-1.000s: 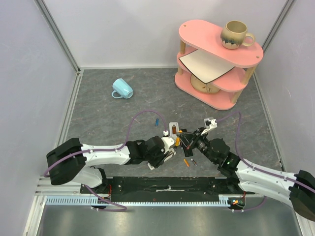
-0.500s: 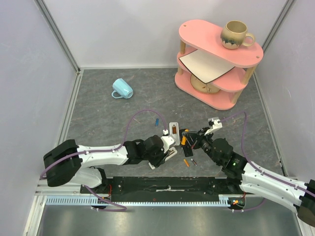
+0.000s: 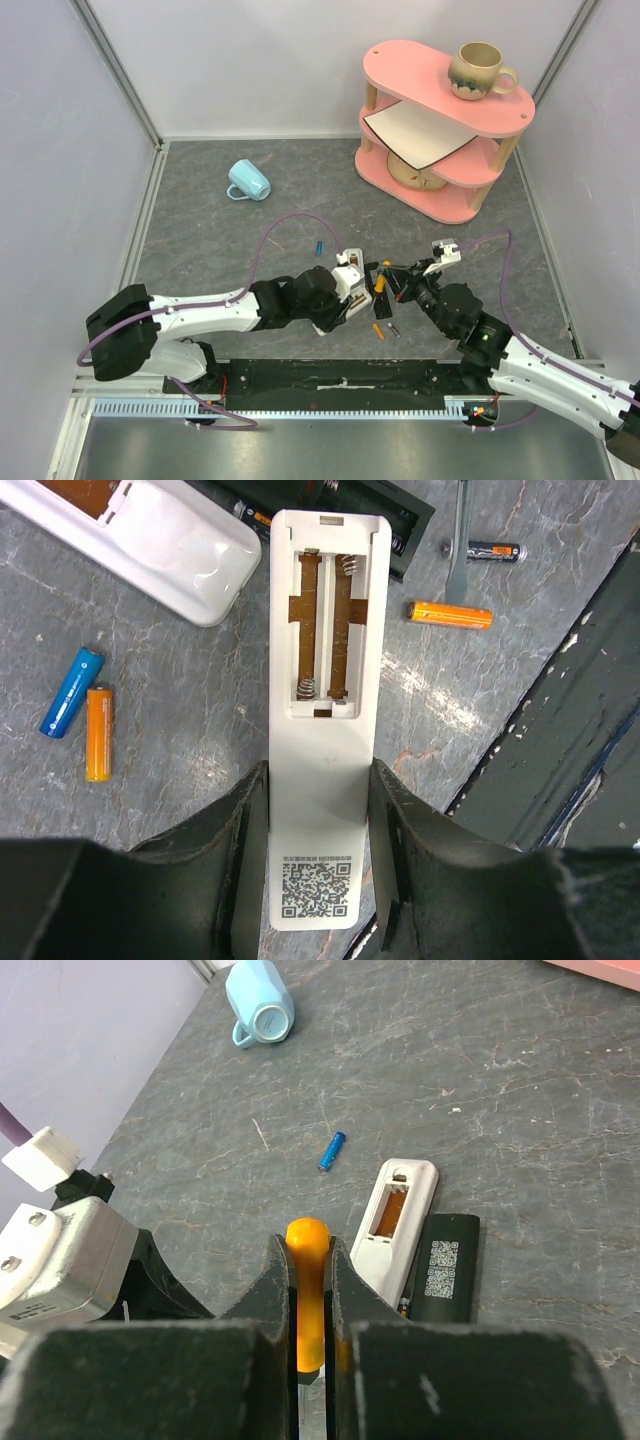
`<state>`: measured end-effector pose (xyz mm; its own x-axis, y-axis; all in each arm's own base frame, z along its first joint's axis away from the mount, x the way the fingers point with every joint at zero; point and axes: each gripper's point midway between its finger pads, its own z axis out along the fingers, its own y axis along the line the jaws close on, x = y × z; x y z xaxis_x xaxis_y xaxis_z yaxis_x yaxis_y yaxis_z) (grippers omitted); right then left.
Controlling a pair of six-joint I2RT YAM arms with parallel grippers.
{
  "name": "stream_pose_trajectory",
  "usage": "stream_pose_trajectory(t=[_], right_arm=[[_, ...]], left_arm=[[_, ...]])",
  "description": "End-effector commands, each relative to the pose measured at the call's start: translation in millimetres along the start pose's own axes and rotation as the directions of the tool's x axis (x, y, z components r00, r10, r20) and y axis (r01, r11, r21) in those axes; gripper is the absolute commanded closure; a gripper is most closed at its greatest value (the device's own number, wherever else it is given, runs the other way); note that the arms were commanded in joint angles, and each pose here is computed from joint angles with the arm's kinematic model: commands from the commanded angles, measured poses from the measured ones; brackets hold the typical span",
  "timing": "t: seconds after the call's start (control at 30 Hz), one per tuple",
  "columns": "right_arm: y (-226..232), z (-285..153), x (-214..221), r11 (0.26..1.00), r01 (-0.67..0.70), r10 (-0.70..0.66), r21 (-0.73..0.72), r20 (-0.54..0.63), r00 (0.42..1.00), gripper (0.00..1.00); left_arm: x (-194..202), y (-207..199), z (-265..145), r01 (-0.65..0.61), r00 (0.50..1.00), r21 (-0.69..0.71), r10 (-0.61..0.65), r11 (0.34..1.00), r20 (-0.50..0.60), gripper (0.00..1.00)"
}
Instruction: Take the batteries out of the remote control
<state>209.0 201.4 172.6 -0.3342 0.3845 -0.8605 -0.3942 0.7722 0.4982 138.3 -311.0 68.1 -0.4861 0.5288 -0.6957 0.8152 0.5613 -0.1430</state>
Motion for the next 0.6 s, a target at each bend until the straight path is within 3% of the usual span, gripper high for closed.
stream_pose_trajectory(t=[0.0,0.33,0.5,0.57], right_arm=[[7.1,-1.4,-21.5,1.000,-0.007,0.007,0.000,0.049,0.999,1.00],[7.0,-1.8,-20.3,1.000,-0.007,0.007,0.001,0.042,0.999,1.00],[6.2,0.1,-17.5,1.000,-0.004,0.003,0.008,0.031,1.000,1.00],[5.7,1.5,-15.1,1.000,0.001,-0.001,0.012,0.022,1.000,1.00]], left_arm=[[-37.5,-5.0,-7.6,-0.011,0.995,0.012,0.010,1.000,0.102,0.98],[-67.5,43.4,-29.1,0.116,0.978,-0.087,-0.099,0.989,0.185,0.98],[-72.4,101.7,-56.7,0.293,0.933,-0.184,-0.239,0.938,0.269,0.98],[-64.5,130.9,-68.2,0.394,0.898,-0.237,-0.316,0.888,0.308,0.98]])
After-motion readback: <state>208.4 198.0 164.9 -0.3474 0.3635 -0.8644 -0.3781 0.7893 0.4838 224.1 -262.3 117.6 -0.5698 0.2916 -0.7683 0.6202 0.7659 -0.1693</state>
